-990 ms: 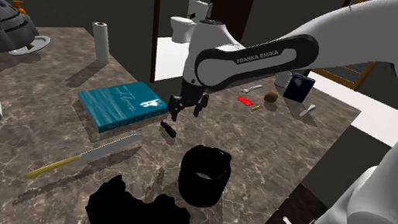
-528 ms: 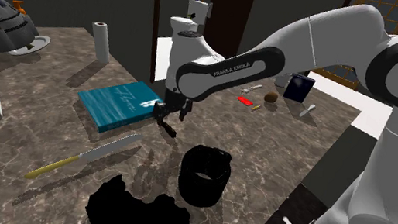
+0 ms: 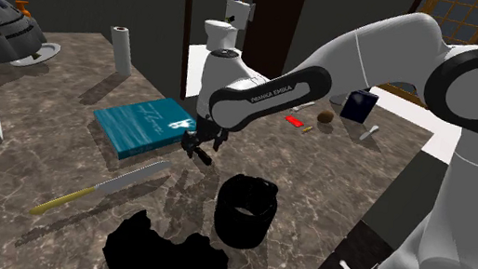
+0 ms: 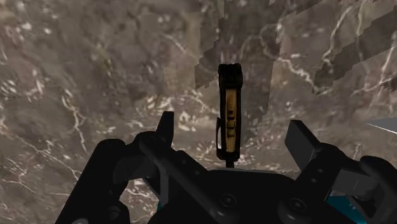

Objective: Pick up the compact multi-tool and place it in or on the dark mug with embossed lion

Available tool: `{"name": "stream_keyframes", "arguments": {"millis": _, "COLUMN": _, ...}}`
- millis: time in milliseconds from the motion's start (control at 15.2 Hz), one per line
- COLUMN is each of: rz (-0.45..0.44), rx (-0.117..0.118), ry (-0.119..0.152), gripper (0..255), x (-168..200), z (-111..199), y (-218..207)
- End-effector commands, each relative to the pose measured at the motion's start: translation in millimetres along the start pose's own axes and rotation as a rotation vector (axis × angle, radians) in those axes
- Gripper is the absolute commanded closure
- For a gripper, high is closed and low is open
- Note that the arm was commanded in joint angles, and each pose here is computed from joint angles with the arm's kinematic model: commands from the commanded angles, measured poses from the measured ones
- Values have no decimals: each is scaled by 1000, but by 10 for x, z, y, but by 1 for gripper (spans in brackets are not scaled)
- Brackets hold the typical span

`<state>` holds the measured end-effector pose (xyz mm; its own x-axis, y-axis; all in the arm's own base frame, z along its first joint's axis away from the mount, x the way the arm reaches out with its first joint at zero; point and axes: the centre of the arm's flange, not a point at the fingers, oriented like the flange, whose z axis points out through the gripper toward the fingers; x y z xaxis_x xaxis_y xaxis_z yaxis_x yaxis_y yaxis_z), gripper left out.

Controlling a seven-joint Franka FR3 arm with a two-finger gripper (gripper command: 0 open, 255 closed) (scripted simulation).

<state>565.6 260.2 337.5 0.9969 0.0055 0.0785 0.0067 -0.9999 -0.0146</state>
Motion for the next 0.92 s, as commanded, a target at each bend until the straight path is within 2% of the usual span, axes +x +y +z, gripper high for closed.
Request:
{"name": "stream_keyframes", "arguments": {"millis": 0, "rz": 0, "rx": 0, "ry": 0, "gripper": 0, "x": 0, "z": 3, "y": 1}}
{"name": "stream_keyframes", "arguments": {"millis": 198, "rz": 0, "rx": 0, "ry": 0, "gripper": 0, "x": 0, "z": 3, "y": 1}}
{"name": "stream_keyframes", "arguments": {"millis": 264, "rz": 0, "rx": 0, "ry": 0, "gripper": 255, "x": 0, "z": 3, "y": 1}}
{"name": "stream_keyframes", "arguments": {"millis": 858, "rz": 0, "rx": 0, "ry": 0, "gripper": 255, "x": 0, "z": 3, "y": 1}}
